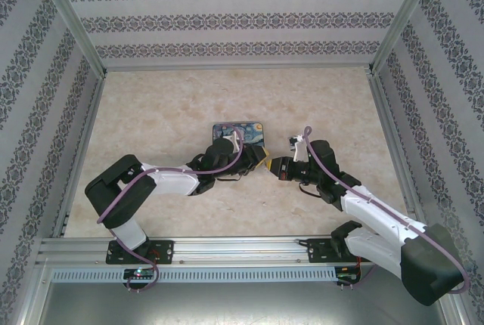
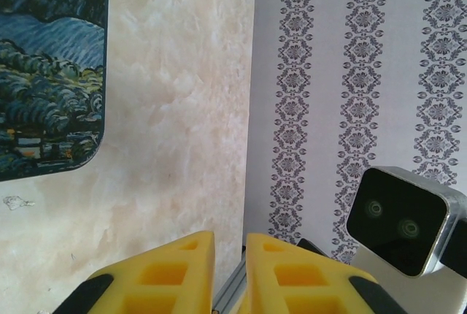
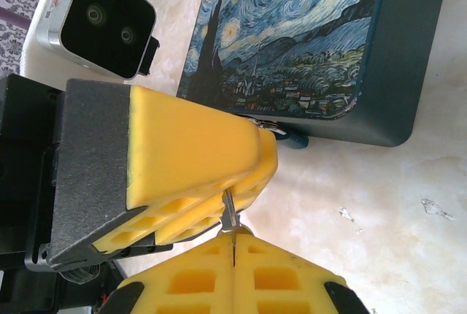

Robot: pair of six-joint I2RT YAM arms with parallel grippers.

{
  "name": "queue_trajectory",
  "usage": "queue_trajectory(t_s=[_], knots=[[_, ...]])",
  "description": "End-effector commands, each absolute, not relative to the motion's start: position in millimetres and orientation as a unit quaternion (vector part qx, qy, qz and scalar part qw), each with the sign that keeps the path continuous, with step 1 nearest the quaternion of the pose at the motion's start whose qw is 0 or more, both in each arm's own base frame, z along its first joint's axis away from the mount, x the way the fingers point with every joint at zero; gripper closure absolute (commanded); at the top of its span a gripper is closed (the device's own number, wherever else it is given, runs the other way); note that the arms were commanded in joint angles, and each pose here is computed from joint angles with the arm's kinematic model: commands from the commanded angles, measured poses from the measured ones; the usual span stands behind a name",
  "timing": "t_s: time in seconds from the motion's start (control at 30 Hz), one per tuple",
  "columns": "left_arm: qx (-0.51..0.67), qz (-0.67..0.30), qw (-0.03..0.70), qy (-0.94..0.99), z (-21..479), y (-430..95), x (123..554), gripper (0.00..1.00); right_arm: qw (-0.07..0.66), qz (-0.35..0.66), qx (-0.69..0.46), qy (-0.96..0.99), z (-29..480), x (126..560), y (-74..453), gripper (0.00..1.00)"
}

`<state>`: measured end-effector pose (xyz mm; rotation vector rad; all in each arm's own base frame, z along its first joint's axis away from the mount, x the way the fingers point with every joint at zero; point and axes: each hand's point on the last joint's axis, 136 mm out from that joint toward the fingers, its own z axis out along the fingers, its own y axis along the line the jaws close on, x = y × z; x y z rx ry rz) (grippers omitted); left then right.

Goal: Unlock a padlock with a key

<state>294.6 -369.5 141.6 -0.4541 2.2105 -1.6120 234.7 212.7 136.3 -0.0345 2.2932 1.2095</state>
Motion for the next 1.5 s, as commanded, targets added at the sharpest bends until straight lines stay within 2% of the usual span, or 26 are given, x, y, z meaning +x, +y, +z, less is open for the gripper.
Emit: queue_trajectory(t_s=[0.0,0.23,0.43,0.57,0.63,0.67,0.7,0.73,0.8,0.83,1.23,1.37,1.47], knots=[[-0.151,-0.589,0.191,0.77,154.1,-375.3,289.6,0.82,0.29,0.451,-0.006,0.844,142.4,240.4,208.8,1.0],[-0.149,-0.585,0.191,0.774,150.8,-376.6,287.8,0.85,0.293,0.451,-0.003,0.843,144.8,242.1,208.7,1.0],[-0.148,-0.58,0.19,0.778,147.3,-376.8,287.0,0.91,0.294,0.451,-0.001,0.843,145.1,242.9,208.2,1.0],[-0.147,-0.577,0.193,0.78,146.8,-376.6,287.6,1.0,0.296,0.45,0.0,0.843,145.8,243.4,207.7,1.0],[-0.146,-0.573,0.199,0.781,145.7,-374.6,288.4,1.0,0.297,0.446,0.007,0.844,146.6,244.9,205.2,1.0],[-0.145,-0.571,0.204,0.782,146.2,-373.0,288.9,1.0,0.296,0.444,0.012,0.846,147.1,245.9,202.8,0.93],[-0.142,-0.566,0.213,0.784,146.9,-370.0,290.2,1.0,0.296,0.441,0.02,0.847,147.4,247.0,199.3,0.71],[-0.136,-0.558,0.223,0.788,147.0,-366.3,291.7,1.0,0.298,0.436,0.03,0.849,149.0,249.1,195.2,0.44],[-0.123,-0.546,0.243,0.792,151.4,-359.1,294.6,1.0,0.304,0.426,0.043,0.851,155.4,253.7,187.8,0.07],[-0.115,-0.541,0.254,0.794,154.9,-355.2,295.7,1.0,0.306,0.418,0.048,0.854,158.5,256.4,184.1,0.02],[-0.033,-0.516,0.38,0.767,222.7,-315.3,314.2,1.0,0.344,0.442,0.11,0.821,202.2,308.6,180.0,0.02],[-0.014,-0.52,0.415,0.746,241.6,-306.4,320.8,1.0,0.359,0.502,0.09,0.781,221.2,317.8,195.0,0.02],[-0.009,-0.528,0.435,0.729,253.0,-300.3,325.0,1.0,0.363,0.546,0.086,0.75,232.9,322.6,204.3,0.06]])
